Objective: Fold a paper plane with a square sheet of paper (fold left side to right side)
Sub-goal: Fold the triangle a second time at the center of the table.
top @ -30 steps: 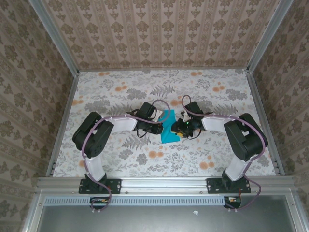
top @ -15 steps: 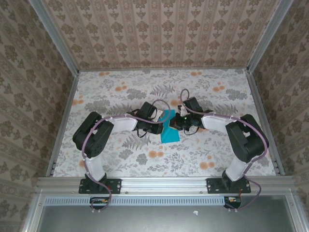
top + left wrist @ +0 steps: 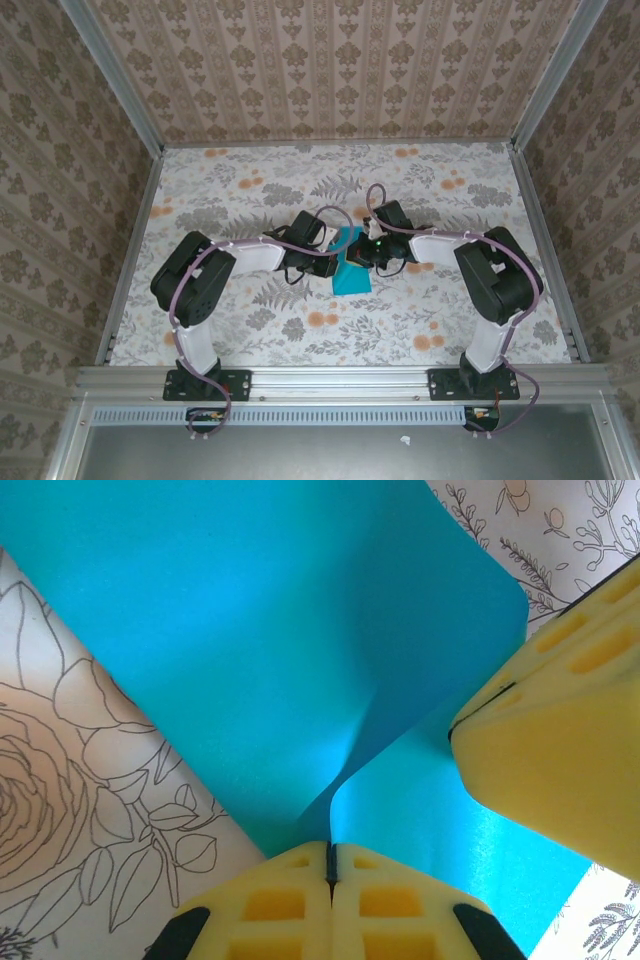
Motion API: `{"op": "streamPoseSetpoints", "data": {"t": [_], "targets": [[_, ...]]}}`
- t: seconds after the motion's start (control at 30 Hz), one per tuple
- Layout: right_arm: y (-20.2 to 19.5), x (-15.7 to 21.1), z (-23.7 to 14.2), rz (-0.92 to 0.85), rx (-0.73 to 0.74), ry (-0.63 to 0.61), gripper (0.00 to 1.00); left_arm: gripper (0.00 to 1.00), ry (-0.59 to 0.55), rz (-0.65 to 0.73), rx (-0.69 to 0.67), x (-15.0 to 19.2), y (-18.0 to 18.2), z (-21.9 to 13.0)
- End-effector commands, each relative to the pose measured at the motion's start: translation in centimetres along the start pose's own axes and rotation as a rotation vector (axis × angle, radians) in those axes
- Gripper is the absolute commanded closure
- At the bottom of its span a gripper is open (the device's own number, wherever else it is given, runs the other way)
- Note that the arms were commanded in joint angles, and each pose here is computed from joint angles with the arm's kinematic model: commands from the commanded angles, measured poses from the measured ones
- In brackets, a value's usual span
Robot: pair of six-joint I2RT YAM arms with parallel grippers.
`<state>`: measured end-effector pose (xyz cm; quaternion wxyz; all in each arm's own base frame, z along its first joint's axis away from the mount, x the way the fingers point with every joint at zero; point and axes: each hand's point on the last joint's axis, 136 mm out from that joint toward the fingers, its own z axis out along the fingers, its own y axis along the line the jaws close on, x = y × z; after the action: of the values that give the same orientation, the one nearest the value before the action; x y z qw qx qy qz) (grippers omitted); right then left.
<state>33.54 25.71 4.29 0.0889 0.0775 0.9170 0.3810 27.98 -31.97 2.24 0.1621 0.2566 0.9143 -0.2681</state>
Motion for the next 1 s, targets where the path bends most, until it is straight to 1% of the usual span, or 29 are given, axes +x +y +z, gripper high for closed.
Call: {"op": "streamPoseSetpoints", "data": {"t": [0.0,0.5,0.73,0.83,0.87,0.9,0.97], "targets": [[-0.1,-0.4,0.3,-0.018,0.014,-0.007,0.94,1.0,0.024,-0.006,-0.061,0.7,1.0,-0.1],[-1.7,-1.0,1.6,-0.038,0.061,-0.012,0.94,1.0,0.039,-0.008,-0.073,0.9,1.3,0.0],[-3.4,0.0,1.6,-0.019,0.118,0.013,0.94,1.0,0.025,-0.008,-0.056,0.4,0.8,-0.3],[-4.5,0.6,1.7,-0.002,0.143,0.026,0.94,0.95,-0.004,-0.011,-0.021,-0.6,-0.3,-1.1],[-4.9,1.0,1.8,0.005,0.152,0.032,0.94,0.92,-0.02,-0.012,-0.01,-1.2,-0.7,-1.6],[-5.1,1.1,1.7,0.007,0.157,0.034,0.94,0.86,-0.036,-0.016,-0.001,-1.6,-1.0,-2.2],[-5.5,1.4,1.7,0.013,0.168,0.04,0.94,0.81,-0.067,-0.028,0.008,-2.4,-1.3,-3.5]]}}
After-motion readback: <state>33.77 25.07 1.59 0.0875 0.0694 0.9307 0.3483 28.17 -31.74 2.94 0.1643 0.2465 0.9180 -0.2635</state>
